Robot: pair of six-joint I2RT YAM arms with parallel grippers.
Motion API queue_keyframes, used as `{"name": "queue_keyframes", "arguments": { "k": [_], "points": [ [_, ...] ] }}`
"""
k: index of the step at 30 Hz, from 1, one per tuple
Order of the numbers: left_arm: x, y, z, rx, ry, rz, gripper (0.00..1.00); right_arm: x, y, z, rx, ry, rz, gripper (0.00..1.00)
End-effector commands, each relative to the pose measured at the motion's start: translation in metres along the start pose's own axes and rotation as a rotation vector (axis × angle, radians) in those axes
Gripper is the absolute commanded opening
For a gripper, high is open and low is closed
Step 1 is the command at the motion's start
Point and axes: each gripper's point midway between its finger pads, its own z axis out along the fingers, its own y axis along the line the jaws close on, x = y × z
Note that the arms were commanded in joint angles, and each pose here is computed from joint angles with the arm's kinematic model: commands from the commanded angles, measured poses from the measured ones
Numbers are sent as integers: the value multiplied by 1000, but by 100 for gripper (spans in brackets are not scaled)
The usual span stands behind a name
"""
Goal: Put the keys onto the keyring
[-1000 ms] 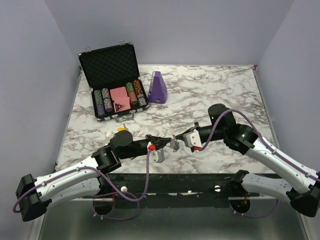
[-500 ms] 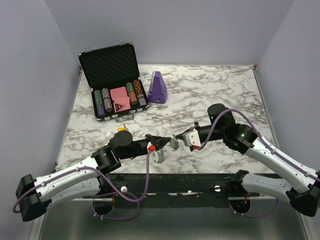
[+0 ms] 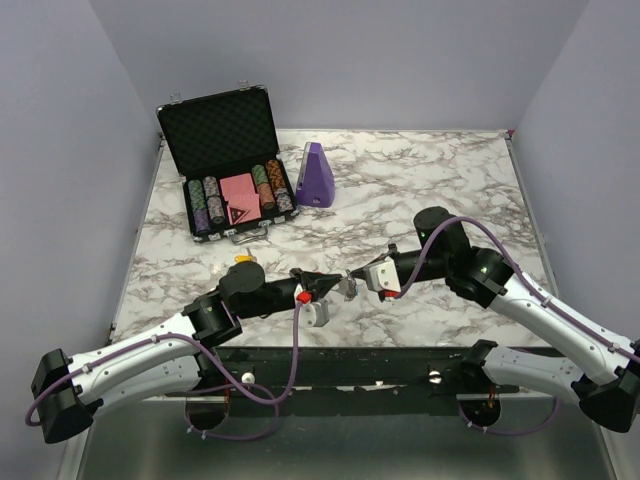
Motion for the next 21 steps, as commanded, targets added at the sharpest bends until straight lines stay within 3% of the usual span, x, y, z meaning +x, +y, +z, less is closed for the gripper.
{"name": "queue_keyframes", "arguments": {
  "k": [1,21],
  "points": [
    [0,3,-1,-15,6,27,0,-6,-4,-3,2,7,10,0],
    [0,1,0,-10,5,25,0,-9,1,2,-27,-24,11,0]
  ]
}}
